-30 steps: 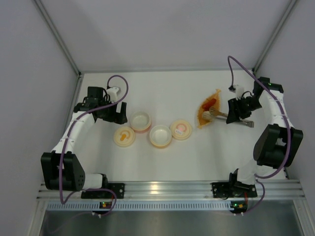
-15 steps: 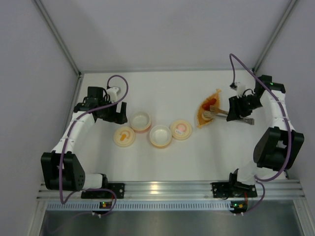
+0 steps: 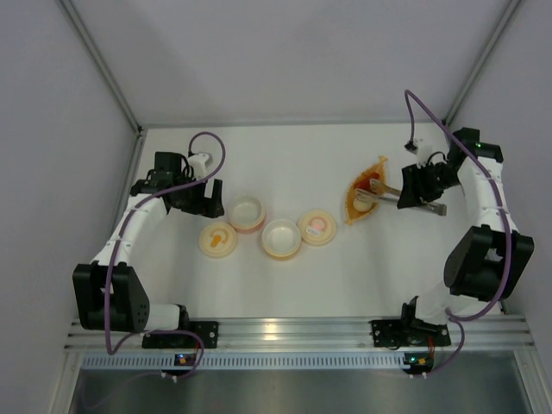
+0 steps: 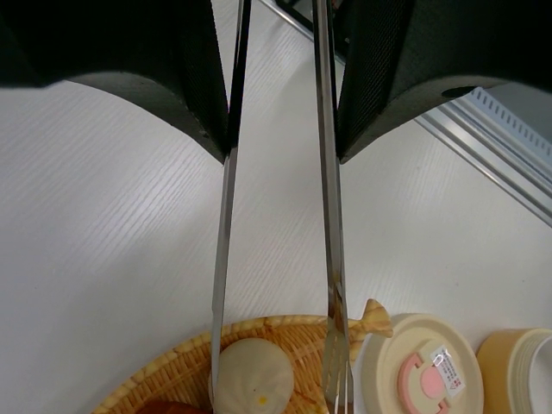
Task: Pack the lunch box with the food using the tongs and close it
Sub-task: Pick up the fake food from the plate.
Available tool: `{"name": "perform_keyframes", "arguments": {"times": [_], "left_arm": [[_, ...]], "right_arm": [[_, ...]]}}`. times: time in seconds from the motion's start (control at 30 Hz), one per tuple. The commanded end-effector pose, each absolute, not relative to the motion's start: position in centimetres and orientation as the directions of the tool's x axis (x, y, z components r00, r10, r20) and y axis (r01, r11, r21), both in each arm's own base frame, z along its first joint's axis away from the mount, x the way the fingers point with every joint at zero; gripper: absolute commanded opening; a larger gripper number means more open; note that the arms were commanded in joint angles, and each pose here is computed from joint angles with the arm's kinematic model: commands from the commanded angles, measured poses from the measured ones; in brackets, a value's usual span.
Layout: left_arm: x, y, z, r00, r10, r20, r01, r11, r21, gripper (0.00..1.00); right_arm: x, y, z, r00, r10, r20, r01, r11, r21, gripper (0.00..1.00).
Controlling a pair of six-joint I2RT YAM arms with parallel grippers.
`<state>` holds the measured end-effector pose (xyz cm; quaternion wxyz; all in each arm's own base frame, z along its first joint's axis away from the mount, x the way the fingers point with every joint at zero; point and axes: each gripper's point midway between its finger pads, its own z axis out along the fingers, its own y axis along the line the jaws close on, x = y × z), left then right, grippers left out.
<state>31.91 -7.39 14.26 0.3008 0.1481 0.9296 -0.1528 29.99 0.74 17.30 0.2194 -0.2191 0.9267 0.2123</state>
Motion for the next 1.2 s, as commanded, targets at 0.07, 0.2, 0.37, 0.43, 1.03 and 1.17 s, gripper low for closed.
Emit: {"name": "perform_keyframes", "arguments": {"times": [0.07, 0.2, 0.37, 0.43, 1.03, 1.17], "left_arm": [[32.5, -7.7, 14.9, -0.760, 0.170, -0.627, 0.375, 0.903, -0.209, 0.98], [32.5, -7.7, 14.8, -0.762, 0.170, -0.625, 0.373, 0.904, -0.208, 0.98], [32.5, -7.7, 14.6, -0.764, 0.170, -0.622, 0.375, 0.902, -0.213, 0.98], [32.6, -7.8, 14.6, -0.766, 0.169, -0.621, 0.374, 0.902, -0.216, 0.98], [32.3, -7.6, 14.9, -0.761, 0.173, -0.625, 0.374, 0.905, -0.204, 0.98], [32.1, -7.5, 15.2, -0.753, 0.173, -0.634, 0.375, 0.906, -0.198, 0.98]], "right_arm": [[31.6, 0.7, 17.0, -0.790, -0.326, -0.519, -0.517, 0.810, 0.277, 0.50], [31.7, 0.7, 16.1, -0.797, -0.328, -0.507, -0.514, 0.809, 0.286, 0.50], [31.8, 0.9, 15.5, -0.798, -0.337, -0.500, -0.518, 0.807, 0.284, 0.50], [32.0, 0.9, 15.3, -0.797, -0.341, -0.498, -0.520, 0.808, 0.279, 0.50], [31.3, 1.5, 15.0, -0.793, -0.385, -0.473, -0.543, 0.798, 0.261, 0.20], [31.1, 1.7, 16.6, -0.776, -0.386, -0.499, -0.553, 0.797, 0.244, 0.05]]}}
